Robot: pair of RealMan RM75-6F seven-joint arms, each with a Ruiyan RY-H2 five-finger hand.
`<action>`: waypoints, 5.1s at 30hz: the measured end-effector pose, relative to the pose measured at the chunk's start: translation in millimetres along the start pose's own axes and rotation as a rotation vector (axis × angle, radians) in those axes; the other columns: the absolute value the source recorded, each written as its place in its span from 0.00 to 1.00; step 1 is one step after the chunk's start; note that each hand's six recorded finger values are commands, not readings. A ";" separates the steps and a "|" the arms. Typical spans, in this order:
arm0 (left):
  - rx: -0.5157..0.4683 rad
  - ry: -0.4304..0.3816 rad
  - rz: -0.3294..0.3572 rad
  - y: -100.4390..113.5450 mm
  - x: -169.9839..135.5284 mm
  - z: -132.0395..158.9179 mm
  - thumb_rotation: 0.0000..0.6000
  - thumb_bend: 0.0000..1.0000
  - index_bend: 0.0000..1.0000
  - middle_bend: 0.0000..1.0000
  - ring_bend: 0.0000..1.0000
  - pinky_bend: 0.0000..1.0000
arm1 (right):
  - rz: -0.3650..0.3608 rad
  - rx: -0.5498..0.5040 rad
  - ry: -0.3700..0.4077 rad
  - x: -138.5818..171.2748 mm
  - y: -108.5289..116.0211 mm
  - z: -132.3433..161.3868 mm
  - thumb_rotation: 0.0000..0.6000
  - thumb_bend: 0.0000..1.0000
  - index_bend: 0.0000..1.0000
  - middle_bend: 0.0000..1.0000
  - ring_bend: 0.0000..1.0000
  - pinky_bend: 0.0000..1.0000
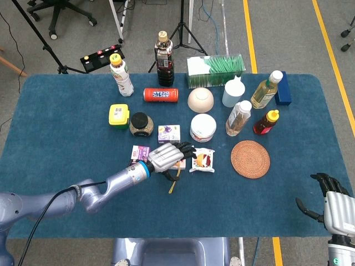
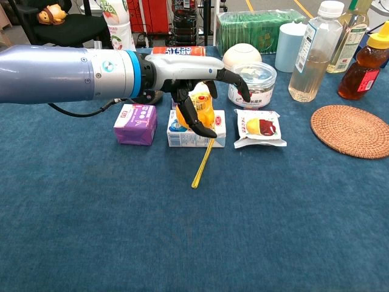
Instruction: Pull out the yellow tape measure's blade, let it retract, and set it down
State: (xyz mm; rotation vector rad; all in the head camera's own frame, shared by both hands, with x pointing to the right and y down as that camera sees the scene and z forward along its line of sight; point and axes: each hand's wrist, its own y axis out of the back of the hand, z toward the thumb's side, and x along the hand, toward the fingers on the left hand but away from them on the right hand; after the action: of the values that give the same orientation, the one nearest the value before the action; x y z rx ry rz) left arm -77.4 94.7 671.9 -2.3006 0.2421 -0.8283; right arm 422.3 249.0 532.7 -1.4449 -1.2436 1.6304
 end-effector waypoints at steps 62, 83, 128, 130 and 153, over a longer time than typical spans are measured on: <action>0.029 0.078 0.023 -3.9 -96.6 -36.6 0.94 0.21 0.17 0.13 0.01 0.19 | 0.015 -0.016 0.053 2.6 -3.3 11.1 0.68 0.28 0.24 0.23 0.22 0.33; 0.023 0.008 -0.014 -29.3 -84.3 -8.5 0.94 0.21 0.17 0.13 0.01 0.19 | 0.023 -0.021 0.042 2.9 -4.0 3.1 0.68 0.28 0.24 0.23 0.22 0.34; 0.125 0.226 0.175 25.0 -187.3 -58.3 1.00 0.21 0.23 0.13 0.01 0.19 | 0.084 -0.020 0.226 -26.3 -8.3 49.8 0.68 0.28 0.24 0.23 0.22 0.34; 0.136 0.267 0.189 28.5 -201.0 -66.2 1.00 0.21 0.24 0.13 0.01 0.19 | 0.097 -0.030 0.260 -31.3 -10.9 59.3 0.68 0.28 0.23 0.23 0.22 0.33; 0.143 0.388 0.305 68.4 -254.4 -85.8 1.00 0.21 0.24 0.13 0.01 0.19 | 0.342 -0.155 0.600 -73.8 -73.3 206.3 0.68 0.25 0.15 0.20 0.18 0.31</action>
State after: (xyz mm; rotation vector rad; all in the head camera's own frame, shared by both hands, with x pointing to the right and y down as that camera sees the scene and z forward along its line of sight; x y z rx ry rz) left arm -326.2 93.0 549.9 -1.8930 0.6647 -1.0851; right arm 227.9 159.3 619.7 -2.1324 -0.8173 1.1631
